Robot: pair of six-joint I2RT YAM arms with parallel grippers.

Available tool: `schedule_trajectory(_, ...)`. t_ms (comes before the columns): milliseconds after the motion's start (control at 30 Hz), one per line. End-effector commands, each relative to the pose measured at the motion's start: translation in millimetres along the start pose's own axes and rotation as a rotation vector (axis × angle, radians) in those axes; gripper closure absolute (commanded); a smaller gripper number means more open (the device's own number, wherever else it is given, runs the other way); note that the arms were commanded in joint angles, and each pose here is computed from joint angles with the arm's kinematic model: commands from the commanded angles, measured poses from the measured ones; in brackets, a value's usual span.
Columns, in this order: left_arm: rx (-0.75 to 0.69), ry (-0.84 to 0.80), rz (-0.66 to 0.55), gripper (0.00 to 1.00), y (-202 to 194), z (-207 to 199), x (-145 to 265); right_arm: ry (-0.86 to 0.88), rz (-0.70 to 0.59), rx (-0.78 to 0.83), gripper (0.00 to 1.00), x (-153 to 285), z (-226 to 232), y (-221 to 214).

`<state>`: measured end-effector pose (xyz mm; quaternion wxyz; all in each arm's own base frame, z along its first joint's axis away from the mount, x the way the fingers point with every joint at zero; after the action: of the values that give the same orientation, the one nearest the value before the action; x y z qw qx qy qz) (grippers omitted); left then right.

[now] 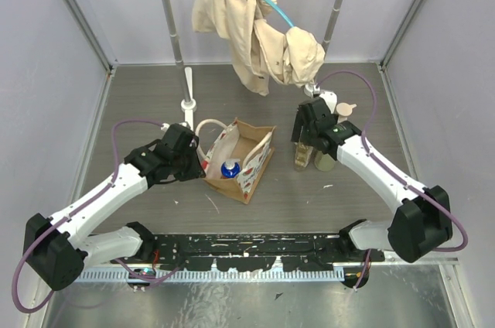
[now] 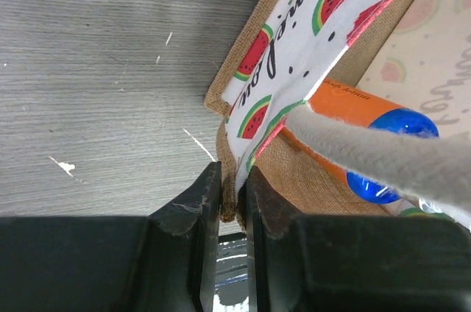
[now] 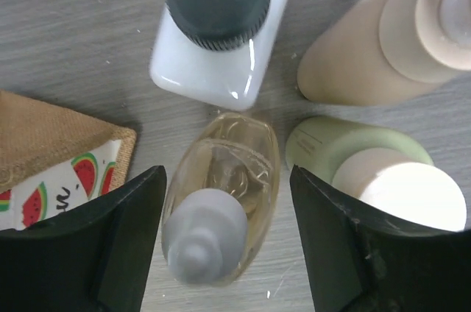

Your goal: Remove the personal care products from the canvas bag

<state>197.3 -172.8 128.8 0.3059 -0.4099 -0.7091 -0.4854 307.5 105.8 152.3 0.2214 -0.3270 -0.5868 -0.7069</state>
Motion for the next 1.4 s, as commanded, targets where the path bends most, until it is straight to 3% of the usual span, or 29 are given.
schedule_trajectory(0,-0.018,0.086,0.082,0.76,-23,23,-4,0.068,-0.153,-0.054,0.23,16,16,45)
schedule_trajectory(167,-0.020,0.087,0.084,0.76,-23,22,-5,0.121,-0.193,-0.063,0.18,44,24,58)
schedule_trajectory(333,-0.018,0.091,0.076,0.76,-22,24,-5,0.374,-0.375,-0.003,0.23,150,93,86)
schedule_trajectory(500,-0.015,0.082,0.078,0.77,-20,20,-3,0.500,-0.301,0.146,0.25,176,167,66)
schedule_trajectory(833,-0.017,0.054,0.022,0.76,-6,12,9,0.552,-0.064,0.315,0.25,133,232,0)
schedule_trajectory(1100,-0.022,0.059,0.025,0.76,-5,12,12,0.549,0.161,0.397,0.25,111,222,-72)
schedule_trajectory(1367,-0.022,0.058,0.058,0.76,-10,10,6,0.616,0.275,0.437,0.23,118,228,-126)
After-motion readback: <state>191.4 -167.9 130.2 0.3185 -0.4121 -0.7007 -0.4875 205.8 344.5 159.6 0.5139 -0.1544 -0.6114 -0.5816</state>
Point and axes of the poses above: each gripper's point midway between its finger pads, its own x axis back along the fingers, its own z axis along the line the jaws close on, y = z × x, the point moved 1 cm from there along x, back along the fingers, and after that the axes turned 2 degrees about -x, right-handed, at the moved point
